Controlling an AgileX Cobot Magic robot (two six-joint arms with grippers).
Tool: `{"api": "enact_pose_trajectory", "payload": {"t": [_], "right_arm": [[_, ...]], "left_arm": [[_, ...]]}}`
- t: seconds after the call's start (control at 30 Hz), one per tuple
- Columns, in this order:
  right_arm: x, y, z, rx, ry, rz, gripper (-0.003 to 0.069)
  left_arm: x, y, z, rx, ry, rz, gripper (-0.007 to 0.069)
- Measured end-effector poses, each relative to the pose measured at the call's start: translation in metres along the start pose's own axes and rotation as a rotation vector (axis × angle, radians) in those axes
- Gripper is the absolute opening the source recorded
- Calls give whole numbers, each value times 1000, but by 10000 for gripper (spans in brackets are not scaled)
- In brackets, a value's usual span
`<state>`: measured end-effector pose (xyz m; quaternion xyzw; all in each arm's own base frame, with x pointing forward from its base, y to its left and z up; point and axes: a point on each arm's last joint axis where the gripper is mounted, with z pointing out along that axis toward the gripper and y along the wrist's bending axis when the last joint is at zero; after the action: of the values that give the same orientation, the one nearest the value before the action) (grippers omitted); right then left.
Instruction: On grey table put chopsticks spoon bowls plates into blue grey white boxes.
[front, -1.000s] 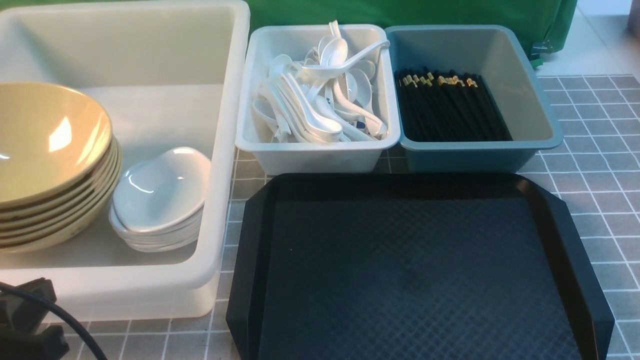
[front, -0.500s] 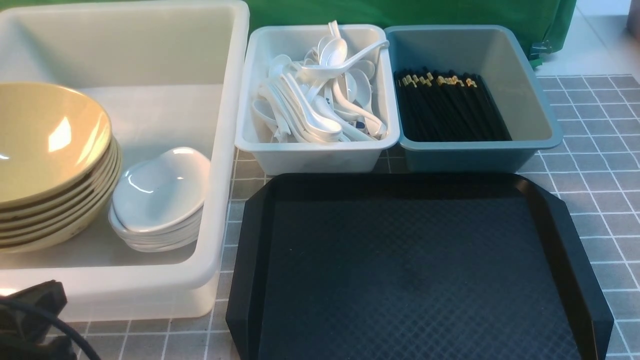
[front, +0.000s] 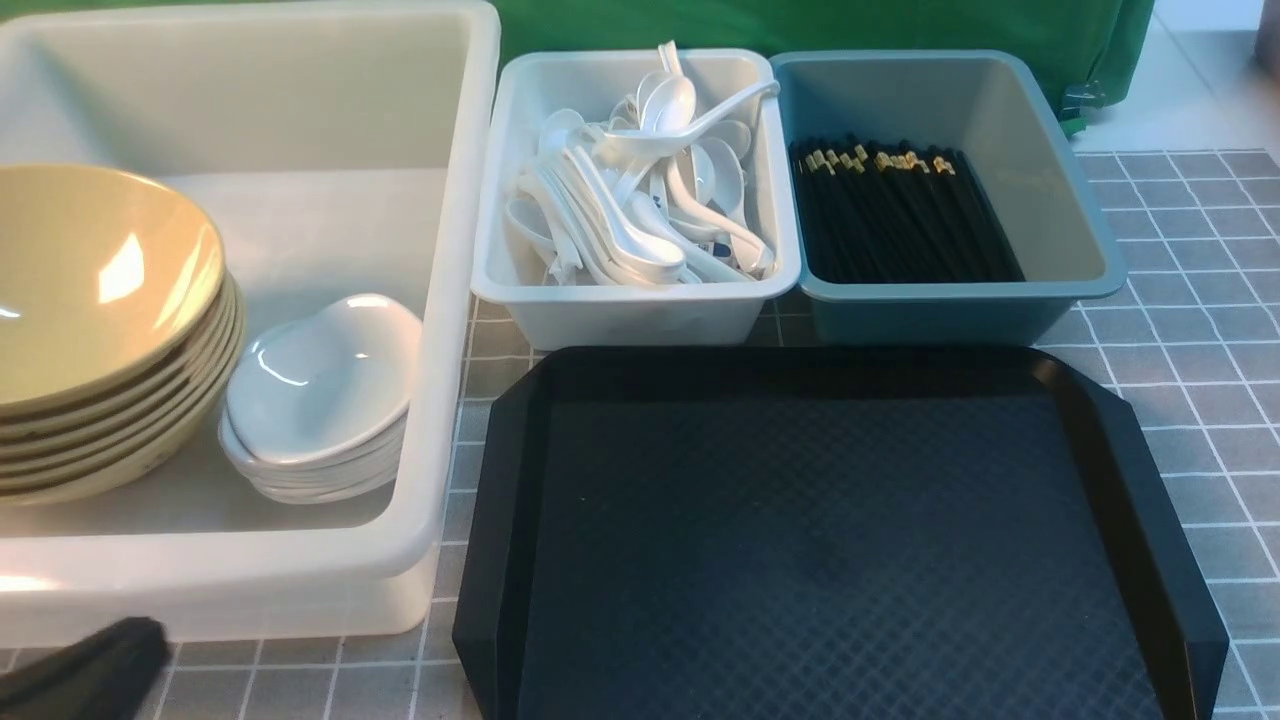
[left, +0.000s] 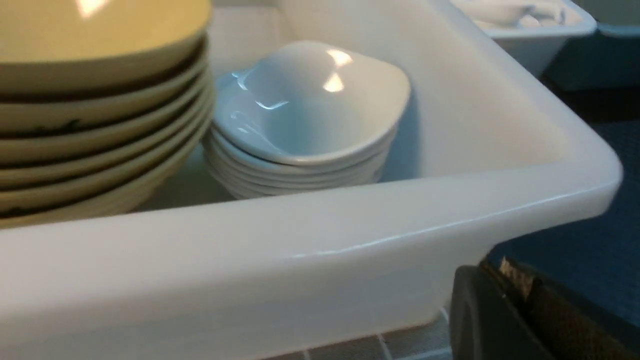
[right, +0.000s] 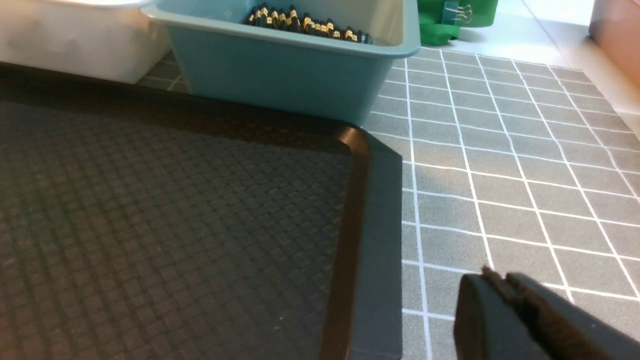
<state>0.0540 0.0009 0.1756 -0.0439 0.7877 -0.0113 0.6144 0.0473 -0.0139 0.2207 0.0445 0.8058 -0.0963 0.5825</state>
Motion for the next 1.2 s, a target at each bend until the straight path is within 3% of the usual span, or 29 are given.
{"api": "enact_pose_trajectory", "payload": {"t": [0.07,0.23,0.33,0.7,1.2], "right_arm": [[0,0,0,0,0,0,78],[0,0,0,0,0,0,79],[0,0,0,0,0,0,79],[0,0,0,0,0,0,87],[0,0,0,0,0,0,97]], "left_arm": [[5,10,-1,-114,-55,-41,-11],[24,20,7,-226,-70,-101,-11],[40,22,15,-226,-57,-98,-11],[39,18,17,-185,-68,84,-11],[39,17,17,-184,-67,99,-11]]}}
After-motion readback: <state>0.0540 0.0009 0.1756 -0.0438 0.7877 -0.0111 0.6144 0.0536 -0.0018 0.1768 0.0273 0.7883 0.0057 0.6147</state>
